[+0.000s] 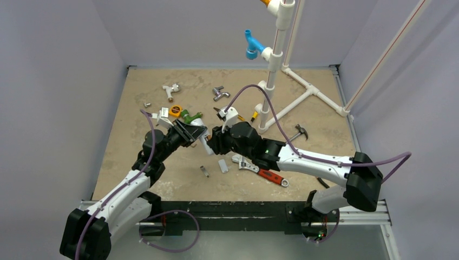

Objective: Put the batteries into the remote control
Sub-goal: Load the battery into the remote control.

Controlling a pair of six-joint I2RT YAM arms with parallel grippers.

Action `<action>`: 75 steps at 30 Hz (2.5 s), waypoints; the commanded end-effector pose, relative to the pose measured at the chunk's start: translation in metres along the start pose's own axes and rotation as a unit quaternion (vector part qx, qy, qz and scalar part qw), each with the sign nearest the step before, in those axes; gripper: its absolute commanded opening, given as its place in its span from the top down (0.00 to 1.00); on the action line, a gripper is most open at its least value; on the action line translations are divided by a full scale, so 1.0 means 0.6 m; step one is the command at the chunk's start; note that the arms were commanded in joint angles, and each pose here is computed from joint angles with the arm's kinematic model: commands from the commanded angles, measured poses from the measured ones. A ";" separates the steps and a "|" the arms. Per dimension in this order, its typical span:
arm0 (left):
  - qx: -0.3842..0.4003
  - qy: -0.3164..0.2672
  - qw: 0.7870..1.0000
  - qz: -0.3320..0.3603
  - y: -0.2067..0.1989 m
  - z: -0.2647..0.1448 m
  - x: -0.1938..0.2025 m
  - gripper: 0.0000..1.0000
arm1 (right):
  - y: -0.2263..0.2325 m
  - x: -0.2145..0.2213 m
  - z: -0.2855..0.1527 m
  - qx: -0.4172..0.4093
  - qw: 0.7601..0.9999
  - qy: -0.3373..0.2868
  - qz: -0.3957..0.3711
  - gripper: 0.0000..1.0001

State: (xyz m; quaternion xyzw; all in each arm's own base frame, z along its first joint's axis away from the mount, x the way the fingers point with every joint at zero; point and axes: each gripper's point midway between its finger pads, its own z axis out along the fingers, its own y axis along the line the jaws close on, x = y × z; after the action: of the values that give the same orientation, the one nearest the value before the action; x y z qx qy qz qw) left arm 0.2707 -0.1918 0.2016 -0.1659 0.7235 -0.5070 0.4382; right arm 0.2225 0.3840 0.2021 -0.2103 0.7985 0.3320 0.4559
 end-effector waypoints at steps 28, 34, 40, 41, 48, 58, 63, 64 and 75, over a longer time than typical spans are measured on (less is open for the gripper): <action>0.169 0.091 0.981 0.042 -0.128 -0.021 0.028 1.00 | 0.028 -0.073 -0.142 -0.150 0.942 -0.141 -0.266 0.40; 0.167 0.089 0.981 0.041 -0.127 -0.021 0.027 1.00 | 0.022 -0.103 -0.127 -0.119 0.969 -0.159 -0.146 0.55; 0.151 0.082 0.984 0.037 -0.117 -0.015 0.024 1.00 | 0.029 -0.113 -0.101 -0.103 0.985 -0.137 0.001 0.59; 0.148 0.081 0.985 0.037 -0.115 -0.014 0.023 1.00 | 0.029 -0.110 -0.096 -0.099 0.987 -0.128 0.016 0.61; 0.136 0.079 0.987 0.040 -0.109 -0.010 0.021 1.00 | 0.011 -0.086 -0.075 -0.056 0.992 -0.083 0.071 0.65; 0.133 0.077 0.987 0.039 -0.106 -0.005 0.020 1.00 | 0.016 -0.069 -0.067 -0.057 0.994 -0.052 0.081 0.66; 0.134 0.078 0.987 0.038 -0.105 -0.003 0.020 1.00 | 0.020 -0.062 -0.063 -0.063 0.994 -0.043 0.079 0.67; 0.134 0.078 0.987 0.038 -0.106 -0.003 0.019 1.00 | 0.019 -0.060 -0.061 -0.062 0.994 -0.041 0.079 0.67; 0.132 0.078 0.987 0.038 -0.103 -0.002 0.020 1.00 | 0.019 -0.052 -0.048 -0.062 0.995 -0.035 0.076 0.74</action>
State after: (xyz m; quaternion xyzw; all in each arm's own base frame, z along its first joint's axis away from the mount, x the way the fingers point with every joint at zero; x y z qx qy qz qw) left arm 0.2453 -0.2246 0.2202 -0.0639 0.7162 -0.5809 0.3815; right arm 0.2108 0.3617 0.2167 -0.1703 0.7931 0.3958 0.4306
